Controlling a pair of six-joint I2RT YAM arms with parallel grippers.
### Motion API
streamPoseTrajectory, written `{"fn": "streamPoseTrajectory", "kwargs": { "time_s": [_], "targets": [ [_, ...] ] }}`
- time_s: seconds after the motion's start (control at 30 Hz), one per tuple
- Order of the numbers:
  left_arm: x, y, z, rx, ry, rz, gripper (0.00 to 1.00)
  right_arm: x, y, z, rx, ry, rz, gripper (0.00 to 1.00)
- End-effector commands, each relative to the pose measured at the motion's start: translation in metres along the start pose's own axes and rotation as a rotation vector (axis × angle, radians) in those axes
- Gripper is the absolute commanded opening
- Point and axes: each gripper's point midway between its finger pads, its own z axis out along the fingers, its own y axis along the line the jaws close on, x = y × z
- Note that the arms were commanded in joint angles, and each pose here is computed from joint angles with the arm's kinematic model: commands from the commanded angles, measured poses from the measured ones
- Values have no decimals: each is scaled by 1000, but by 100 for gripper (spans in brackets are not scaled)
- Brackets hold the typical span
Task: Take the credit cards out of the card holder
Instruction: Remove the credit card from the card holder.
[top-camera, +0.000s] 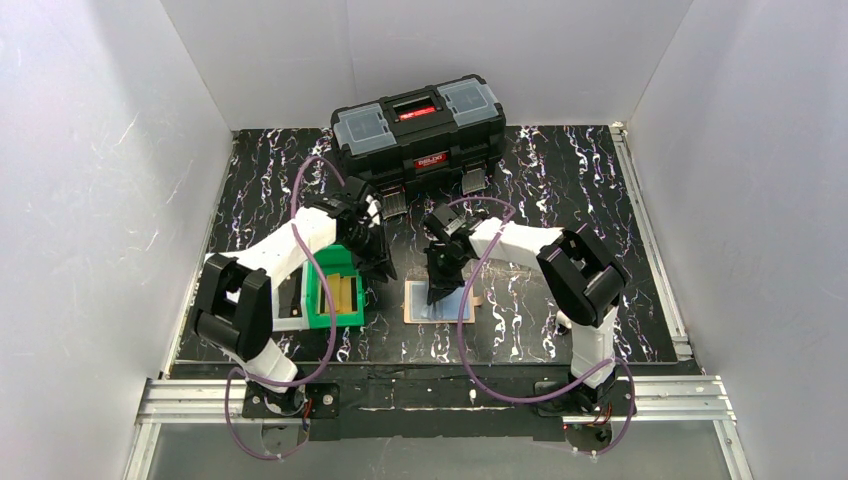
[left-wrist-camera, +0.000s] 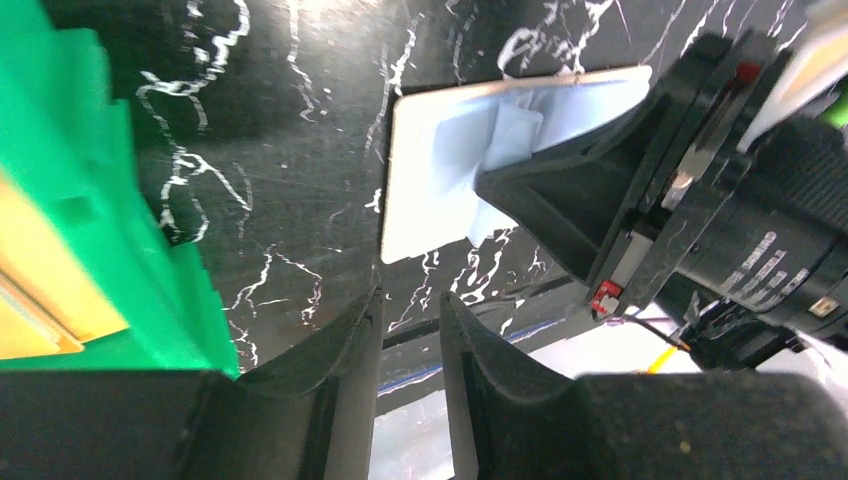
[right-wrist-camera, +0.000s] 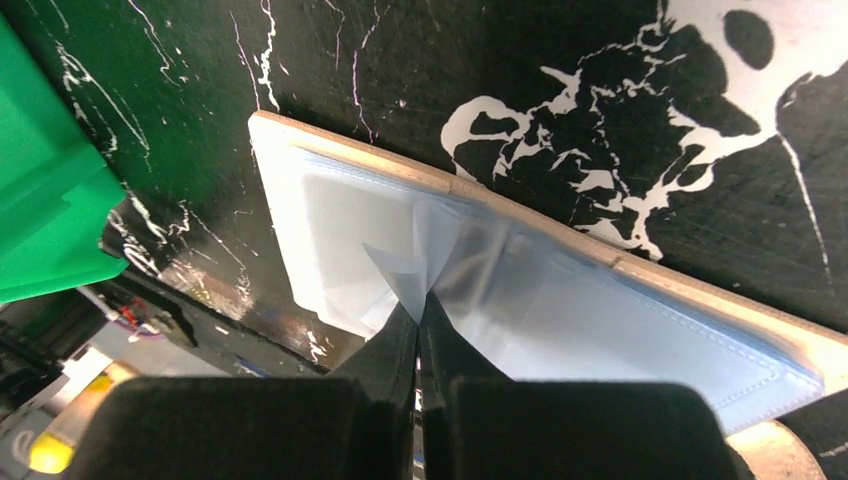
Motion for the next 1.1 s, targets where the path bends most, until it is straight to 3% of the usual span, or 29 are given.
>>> {"fn": "streamPoseTrajectory", "kwargs": {
  "time_s": [0.0,0.7,1.07],
  "targets": [
    [16,-10,12,-7,48,44,26,14,-7,15,-71,52,20,1],
    [42,-15,83,-40,194,94,25,14,-11,8,-322,78,166,1],
    [37,7,91,-161,170,94,13,-1,15,-34,-469,-7,115,1]
  ]
}}
